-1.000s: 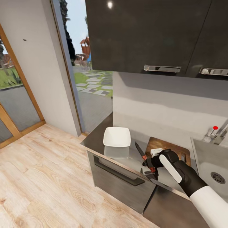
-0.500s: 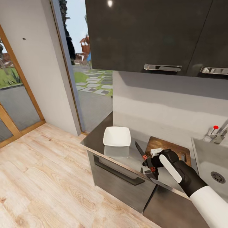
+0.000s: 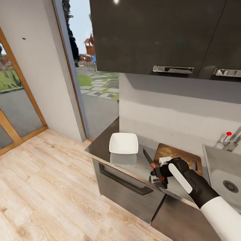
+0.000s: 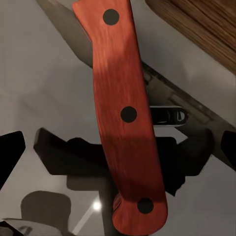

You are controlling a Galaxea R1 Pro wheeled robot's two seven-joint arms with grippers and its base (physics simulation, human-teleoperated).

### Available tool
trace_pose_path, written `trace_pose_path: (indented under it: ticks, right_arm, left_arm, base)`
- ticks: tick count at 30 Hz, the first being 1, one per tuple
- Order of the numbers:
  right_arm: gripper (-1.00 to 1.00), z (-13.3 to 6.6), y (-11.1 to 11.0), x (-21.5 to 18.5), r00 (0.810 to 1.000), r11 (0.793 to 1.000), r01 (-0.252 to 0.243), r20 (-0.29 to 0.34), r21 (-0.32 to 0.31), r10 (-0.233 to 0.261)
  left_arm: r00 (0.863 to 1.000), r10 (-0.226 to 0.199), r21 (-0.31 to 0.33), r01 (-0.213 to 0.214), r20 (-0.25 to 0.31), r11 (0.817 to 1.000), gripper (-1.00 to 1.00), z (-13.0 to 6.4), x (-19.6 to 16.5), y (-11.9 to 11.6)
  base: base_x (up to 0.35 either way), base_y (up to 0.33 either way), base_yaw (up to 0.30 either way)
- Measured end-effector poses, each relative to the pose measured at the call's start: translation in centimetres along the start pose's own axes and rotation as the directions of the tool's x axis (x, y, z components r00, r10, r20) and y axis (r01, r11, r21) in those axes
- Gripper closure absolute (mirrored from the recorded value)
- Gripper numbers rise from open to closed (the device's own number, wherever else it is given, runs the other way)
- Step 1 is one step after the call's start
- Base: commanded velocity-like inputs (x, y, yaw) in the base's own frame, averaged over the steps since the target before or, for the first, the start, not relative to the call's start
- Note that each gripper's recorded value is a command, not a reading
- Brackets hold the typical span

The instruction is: In the kitchen, take the Vidalia onion out of the sink, dice it on the chopping board with the paring knife, put the diced onion into the bowl on the countertop, then place both the paring knife and the chopping board into the sink.

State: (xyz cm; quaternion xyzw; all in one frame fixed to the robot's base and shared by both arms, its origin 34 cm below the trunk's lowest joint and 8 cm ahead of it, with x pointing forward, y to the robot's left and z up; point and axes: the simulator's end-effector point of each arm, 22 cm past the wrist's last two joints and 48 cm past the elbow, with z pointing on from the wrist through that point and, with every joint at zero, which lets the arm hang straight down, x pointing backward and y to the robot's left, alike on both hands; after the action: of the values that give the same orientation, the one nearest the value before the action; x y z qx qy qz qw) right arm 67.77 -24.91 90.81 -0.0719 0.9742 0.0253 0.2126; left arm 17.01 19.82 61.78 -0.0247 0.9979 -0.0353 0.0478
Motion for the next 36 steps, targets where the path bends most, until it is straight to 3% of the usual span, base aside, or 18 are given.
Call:
trace_pose_path:
  ticks: [17, 18, 36]
  right_arm:
    - [-1.00, 0.24, -0.01, 0.15, 1.000, 1.000, -0.001, -0.005, -0.001, 0.001]
    - [1.00, 0.24, -0.02, 0.15, 1.000, 1.000, -0.001, -0.005, -0.001, 0.001]
    - [1.00, 0.23, 0.01, 0.13, 1.000, 1.000, 0.000, -0.004, -0.001, 0.000]
  left_arm:
    - [1.000, 0.000, 0.000, 0.000, -0.006, 1.000, -1.00, 0.01, 0.24, 0.01]
    - [1.000, 0.000, 0.000, 0.000, -0.006, 1.000, -1.00, 0.01, 0.24, 0.01]
    - [1.000, 0.000, 0.000, 0.000, -0.006, 1.000, -1.00, 0.01, 0.24, 0.01]
  base:
    - [0.000, 0.000, 0.000]
    - [0.000, 0.000, 0.000]
    - [0.000, 0.000, 0.000]
